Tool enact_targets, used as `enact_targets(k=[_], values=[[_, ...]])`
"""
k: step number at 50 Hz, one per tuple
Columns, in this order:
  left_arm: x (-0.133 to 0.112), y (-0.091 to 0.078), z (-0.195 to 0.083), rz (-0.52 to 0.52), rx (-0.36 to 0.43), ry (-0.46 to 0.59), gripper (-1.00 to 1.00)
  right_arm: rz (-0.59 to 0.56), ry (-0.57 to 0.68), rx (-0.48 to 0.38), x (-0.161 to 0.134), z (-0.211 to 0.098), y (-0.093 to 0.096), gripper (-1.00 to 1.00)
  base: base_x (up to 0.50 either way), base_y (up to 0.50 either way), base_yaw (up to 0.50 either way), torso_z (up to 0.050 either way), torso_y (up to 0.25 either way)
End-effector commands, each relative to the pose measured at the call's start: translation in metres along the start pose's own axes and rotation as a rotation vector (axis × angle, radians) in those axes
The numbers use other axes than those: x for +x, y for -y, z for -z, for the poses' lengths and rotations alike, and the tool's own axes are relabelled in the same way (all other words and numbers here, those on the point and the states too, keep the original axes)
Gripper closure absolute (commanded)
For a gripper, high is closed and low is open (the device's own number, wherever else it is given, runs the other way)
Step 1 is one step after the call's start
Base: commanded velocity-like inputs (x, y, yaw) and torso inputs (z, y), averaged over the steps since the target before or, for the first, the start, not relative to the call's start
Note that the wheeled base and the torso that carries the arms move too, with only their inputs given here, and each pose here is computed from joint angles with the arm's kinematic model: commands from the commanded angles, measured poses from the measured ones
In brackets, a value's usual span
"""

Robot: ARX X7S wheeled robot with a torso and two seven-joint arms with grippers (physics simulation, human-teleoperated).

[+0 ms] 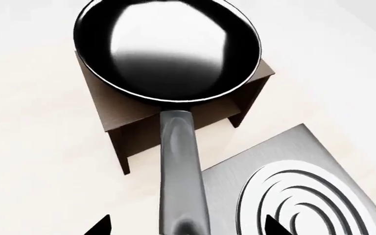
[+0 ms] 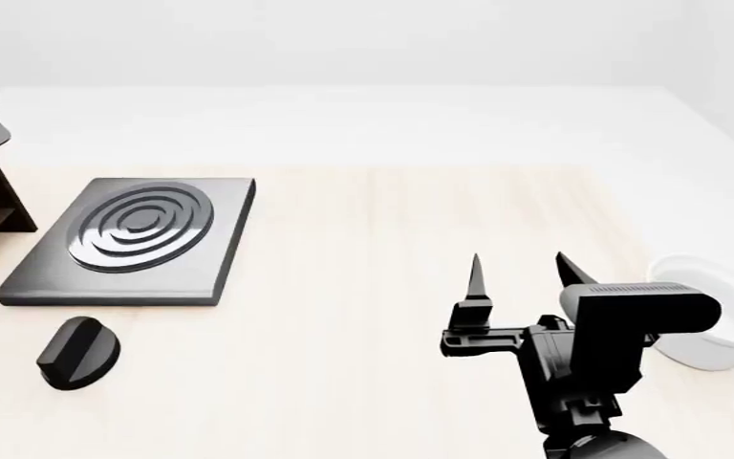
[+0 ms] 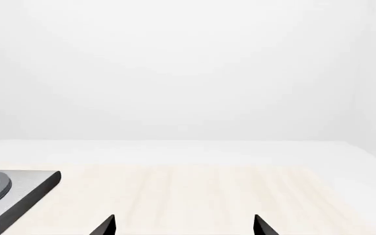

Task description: Put the frying pan on top of the cabinet.

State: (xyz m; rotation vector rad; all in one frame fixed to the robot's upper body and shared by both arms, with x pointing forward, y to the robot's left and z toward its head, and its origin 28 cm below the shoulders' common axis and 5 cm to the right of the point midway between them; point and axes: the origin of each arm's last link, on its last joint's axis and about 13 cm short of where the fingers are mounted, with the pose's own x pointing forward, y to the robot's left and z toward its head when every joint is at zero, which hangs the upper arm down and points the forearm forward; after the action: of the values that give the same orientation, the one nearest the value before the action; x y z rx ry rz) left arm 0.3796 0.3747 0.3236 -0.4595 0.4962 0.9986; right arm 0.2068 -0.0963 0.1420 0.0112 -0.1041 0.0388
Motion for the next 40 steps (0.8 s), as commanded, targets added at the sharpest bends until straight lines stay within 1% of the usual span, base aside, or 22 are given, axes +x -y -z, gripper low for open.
enact_targets(k=[1,2,4,5,8,9,13,14,15,17,18,20,21,23,24,29,30,32,33,35,39,40], values=[[-0.011,0.013,0.0,0.018,0.073,0.113,-1.0,-0.002,-0.002,0.001,0.001,0.001,0.0,-1.0,0.0,0.0,0.0,0.0,0.0],[-0.015,0.016,-0.002,0.052,0.075,0.133,-1.0,-0.003,-0.002,0.001,0.001,0.001,-0.001,-1.0,0.0,0.0,0.0,0.0,0.0],[-0.029,0.027,-0.01,0.099,0.109,0.281,-1.0,-0.002,-0.002,0.001,0.001,0.001,-0.001,-1.0,0.0,0.0,0.0,0.0,0.0],[-0.029,0.027,-0.01,0.099,0.109,0.281,-1.0,-0.002,-0.002,0.001,0.001,0.001,-0.001,-1.0,0.0,0.0,0.0,0.0,0.0],[-0.056,0.043,-0.018,0.27,0.153,0.378,-1.0,0.001,-0.001,0.001,0.001,0.001,0.0,-1.0,0.0,0.0,0.0,0.0,0.0],[-0.06,0.046,-0.019,0.293,0.17,0.401,-1.0,0.001,-0.002,0.001,0.001,0.001,0.0,-1.0,0.0,0.0,0.0,0.0,0.0],[-0.077,0.055,-0.018,0.446,0.24,0.412,-1.0,0.001,-0.003,0.0,0.001,0.001,0.0,-1.0,0.0,0.0,0.0,0.0,0.0],[-0.08,0.058,-0.006,0.525,0.301,0.362,-1.0,0.002,-0.002,0.001,0.001,0.001,0.0,-1.0,0.0,0.0,0.0,0.0,0.0],[-0.081,0.056,0.003,0.568,0.328,0.32,-1.0,0.002,-0.002,0.002,0.001,0.001,0.0,-1.0,0.0,0.0,0.0,0.0,0.0],[-0.096,0.048,0.009,0.641,0.354,0.353,-1.0,0.002,-0.002,0.002,0.001,0.002,0.0,-1.0,0.0,0.0,0.0,0.0,0.0],[-0.104,0.044,0.016,0.725,0.354,0.353,-1.0,0.001,-0.001,0.002,0.001,0.002,0.0,-1.0,0.0,0.0,0.0,0.0,0.0],[-0.12,0.033,0.022,0.768,0.37,0.414,-1.0,0.002,0.0,0.002,0.001,0.001,0.0,-1.0,0.0,0.0,0.0,0.0,0.0],[-0.125,0.029,0.026,0.819,0.361,0.419,-1.0,0.004,0.0,0.002,0.001,0.001,0.0,-1.0,0.0,0.0,0.0,0.0,0.0],[-0.131,0.023,0.033,0.847,0.381,0.423,-1.0,0.004,0.001,0.0,0.001,0.001,0.001,-1.0,0.0,0.0,0.0,0.0,0.0],[-0.137,0.015,0.042,0.905,0.379,0.42,-1.0,0.005,0.004,-0.001,0.001,0.0,0.001,-1.0,0.0,0.0,0.0,0.0,0.0],[-0.137,0.004,0.067,0.97,0.427,0.393,-1.0,0.005,0.008,-0.002,0.001,-0.001,0.001,-1.0,0.0,0.0,0.0,0.0,0.0],[-0.133,-0.001,0.074,0.933,0.418,0.375,-1.0,0.003,0.01,-0.004,0.001,-0.002,0.001,-1.0,0.0,0.0,0.0,0.0,0.0],[-0.138,-0.006,0.082,1.005,0.442,0.361,-1.0,0.003,0.011,-0.005,0.002,-0.002,0.001,-1.0,0.0,0.0,0.0,0.0,0.0],[-0.136,-0.009,0.089,1.041,0.449,0.312,-1.0,0.004,0.013,-0.006,0.002,-0.003,0.001,-1.0,0.0,0.0,0.0,0.0,0.0],[-0.135,-0.012,0.095,1.043,0.447,0.329,-1.0,0.005,0.014,-0.007,0.002,-0.004,0.001,-1.0,0.0,0.0,0.0,0.0,0.0],[-0.128,-0.016,0.107,1.08,0.45,0.242,-1.0,0.004,0.017,-0.008,0.003,-0.005,0.001,-1.0,0.0,0.0,0.0,0.0,0.0],[-0.128,-0.018,0.109,1.073,0.448,0.257,-1.0,0.004,0.018,-0.008,0.003,-0.005,0.001,-1.0,0.0,0.0,0.0,0.0,0.0]])
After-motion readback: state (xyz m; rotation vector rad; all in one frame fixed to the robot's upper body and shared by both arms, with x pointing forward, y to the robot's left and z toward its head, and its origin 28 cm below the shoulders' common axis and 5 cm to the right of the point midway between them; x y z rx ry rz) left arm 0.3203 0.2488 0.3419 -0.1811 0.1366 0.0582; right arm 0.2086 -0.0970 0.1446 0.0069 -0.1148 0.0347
